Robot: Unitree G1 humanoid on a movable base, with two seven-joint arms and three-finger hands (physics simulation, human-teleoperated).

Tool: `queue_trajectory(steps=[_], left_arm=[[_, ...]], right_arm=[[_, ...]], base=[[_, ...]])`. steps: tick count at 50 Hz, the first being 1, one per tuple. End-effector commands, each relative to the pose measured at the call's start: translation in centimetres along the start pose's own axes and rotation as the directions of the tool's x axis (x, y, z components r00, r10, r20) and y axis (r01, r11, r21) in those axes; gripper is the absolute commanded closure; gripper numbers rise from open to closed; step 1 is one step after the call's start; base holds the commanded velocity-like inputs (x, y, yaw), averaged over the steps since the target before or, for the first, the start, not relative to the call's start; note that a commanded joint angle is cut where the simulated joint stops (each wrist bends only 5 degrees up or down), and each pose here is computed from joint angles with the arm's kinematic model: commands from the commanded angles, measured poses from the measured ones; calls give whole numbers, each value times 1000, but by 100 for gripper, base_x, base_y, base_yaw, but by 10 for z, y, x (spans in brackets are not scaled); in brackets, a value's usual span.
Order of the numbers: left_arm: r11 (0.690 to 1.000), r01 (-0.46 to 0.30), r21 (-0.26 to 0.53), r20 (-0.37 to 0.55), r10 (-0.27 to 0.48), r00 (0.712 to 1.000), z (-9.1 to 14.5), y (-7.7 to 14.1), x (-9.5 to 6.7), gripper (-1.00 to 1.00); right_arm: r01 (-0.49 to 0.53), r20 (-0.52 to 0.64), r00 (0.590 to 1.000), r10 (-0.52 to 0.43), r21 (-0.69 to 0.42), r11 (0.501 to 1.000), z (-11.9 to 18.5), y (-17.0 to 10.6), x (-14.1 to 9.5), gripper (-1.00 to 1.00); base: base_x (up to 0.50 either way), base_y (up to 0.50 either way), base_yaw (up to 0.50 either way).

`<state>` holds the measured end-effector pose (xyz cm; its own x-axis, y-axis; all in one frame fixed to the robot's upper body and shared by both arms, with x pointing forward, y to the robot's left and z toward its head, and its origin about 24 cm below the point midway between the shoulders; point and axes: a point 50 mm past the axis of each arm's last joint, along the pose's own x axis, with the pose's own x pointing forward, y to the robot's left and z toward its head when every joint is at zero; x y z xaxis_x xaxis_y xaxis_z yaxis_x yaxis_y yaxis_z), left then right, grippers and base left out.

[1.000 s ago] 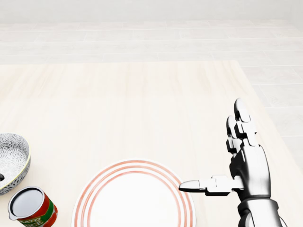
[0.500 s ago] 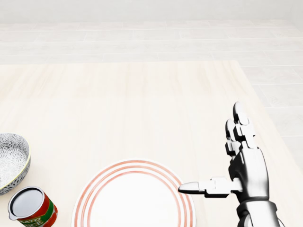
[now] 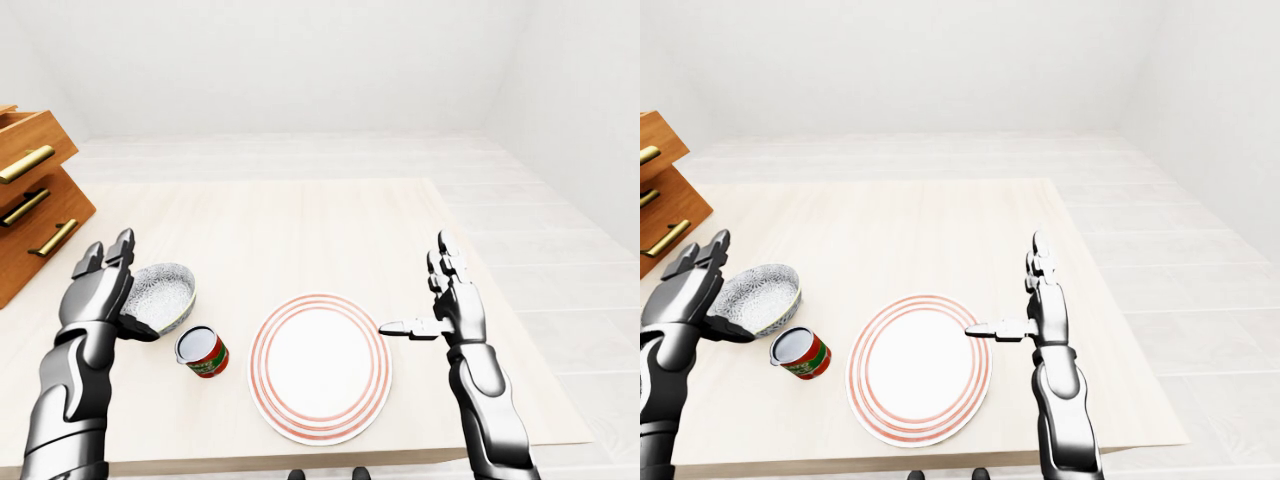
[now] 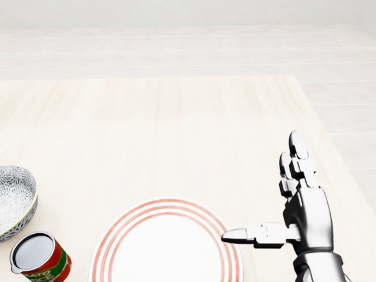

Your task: Put the bowl on the plate.

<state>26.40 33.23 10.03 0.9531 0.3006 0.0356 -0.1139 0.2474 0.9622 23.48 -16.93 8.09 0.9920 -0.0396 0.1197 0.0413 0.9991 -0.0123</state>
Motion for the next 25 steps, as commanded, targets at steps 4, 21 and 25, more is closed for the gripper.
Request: queue_trajectory(steps=[4,21,25], left_arm=[[1000,16,22,11,-16,1000,8,-15,7,-100],[999,39,34,-23,-38,999,-1,-28,5,-100],[998,46,36,-24,-45,999,-1,-32,4,-100]], right_arm=[[-1,-3,1000,1,4,1000,-1,0,-1,-100],[-5,18,1000,4,6,1000,4,1,2,-100],[-6,29,1000,6,5,1000,6,0,3,-100]], base=[[0,0,0],[0,0,0],[0,0,0]])
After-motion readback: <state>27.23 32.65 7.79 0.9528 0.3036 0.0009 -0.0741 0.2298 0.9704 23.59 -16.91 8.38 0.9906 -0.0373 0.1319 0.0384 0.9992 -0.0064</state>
